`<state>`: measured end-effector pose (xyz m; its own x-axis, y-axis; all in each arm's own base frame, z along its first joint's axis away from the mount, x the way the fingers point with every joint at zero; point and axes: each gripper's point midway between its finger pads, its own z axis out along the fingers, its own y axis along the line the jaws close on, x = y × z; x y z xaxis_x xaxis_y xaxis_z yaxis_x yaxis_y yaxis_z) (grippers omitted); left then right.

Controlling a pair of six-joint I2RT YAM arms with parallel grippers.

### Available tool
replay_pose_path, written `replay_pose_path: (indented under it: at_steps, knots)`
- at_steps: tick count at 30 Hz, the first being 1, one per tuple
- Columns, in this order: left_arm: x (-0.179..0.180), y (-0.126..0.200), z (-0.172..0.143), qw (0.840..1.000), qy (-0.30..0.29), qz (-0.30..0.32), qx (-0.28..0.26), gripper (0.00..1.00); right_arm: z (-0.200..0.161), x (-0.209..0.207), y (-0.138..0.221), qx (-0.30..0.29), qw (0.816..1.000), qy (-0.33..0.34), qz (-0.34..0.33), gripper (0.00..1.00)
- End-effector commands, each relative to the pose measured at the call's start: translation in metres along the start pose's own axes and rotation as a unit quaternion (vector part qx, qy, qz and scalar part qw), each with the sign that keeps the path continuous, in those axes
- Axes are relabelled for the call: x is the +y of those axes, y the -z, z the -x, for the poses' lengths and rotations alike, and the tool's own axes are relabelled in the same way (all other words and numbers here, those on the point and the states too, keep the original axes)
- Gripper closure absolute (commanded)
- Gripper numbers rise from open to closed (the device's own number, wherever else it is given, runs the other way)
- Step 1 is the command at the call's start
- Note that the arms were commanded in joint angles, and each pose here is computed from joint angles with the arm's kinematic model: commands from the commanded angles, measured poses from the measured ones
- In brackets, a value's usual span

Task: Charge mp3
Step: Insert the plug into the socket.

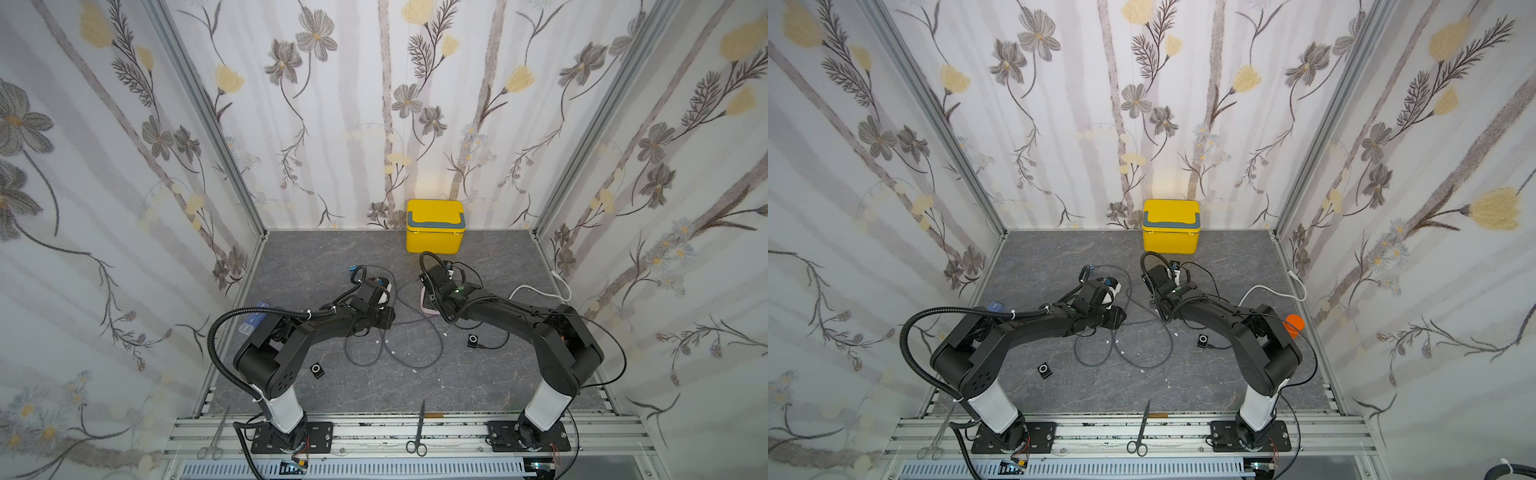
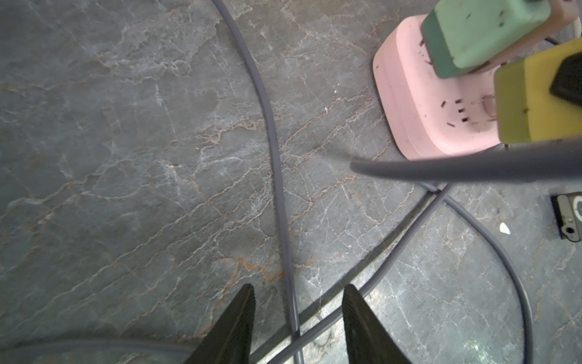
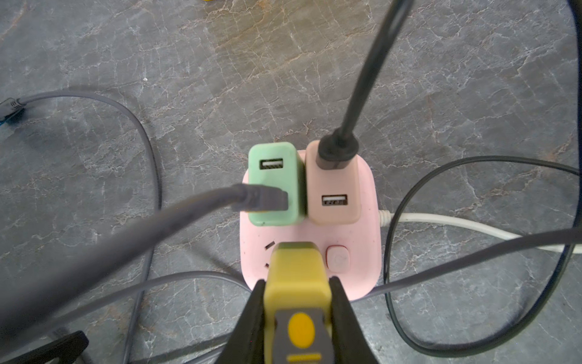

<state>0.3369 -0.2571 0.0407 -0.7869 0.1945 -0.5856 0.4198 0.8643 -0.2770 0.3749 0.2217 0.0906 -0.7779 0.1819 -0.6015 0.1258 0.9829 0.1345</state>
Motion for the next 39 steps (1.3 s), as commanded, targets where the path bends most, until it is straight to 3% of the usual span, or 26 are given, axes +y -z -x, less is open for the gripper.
replay_pose_path:
  at_steps: [1,11,16,24,30,35,39]
  knots:
    - [-0.001,-0.002,0.000,1.000,0.003,-0.003,0.004,0.51,-0.001,0.002,-0.004,0.005,1.000,0.009,0.003,1.00]
    - [0.001,0.000,0.002,1.000,0.008,-0.001,0.002,0.52,-0.014,-0.002,-0.018,0.042,0.999,0.027,-0.008,1.00]
    - [-0.004,0.008,0.007,1.000,0.005,-0.008,-0.005,0.50,-0.031,-0.009,-0.031,0.098,0.991,0.083,-0.039,1.00]
    - [-0.015,0.051,0.034,0.998,-0.006,-0.016,-0.058,0.48,-0.064,-0.020,-0.043,0.175,0.975,0.131,-0.050,1.00]
    - [-0.018,0.102,0.069,0.991,0.008,-0.040,-0.125,0.47,-0.095,-0.043,-0.048,0.253,0.950,0.169,-0.072,1.00]
    - [-0.010,0.129,0.086,0.986,0.014,-0.021,-0.162,0.46,-0.093,-0.048,-0.046,0.245,0.953,0.163,-0.069,1.00]
    - [0.010,0.128,0.082,0.987,0.044,0.007,-0.156,0.45,-0.082,-0.041,-0.039,0.216,0.963,0.150,-0.057,1.00]
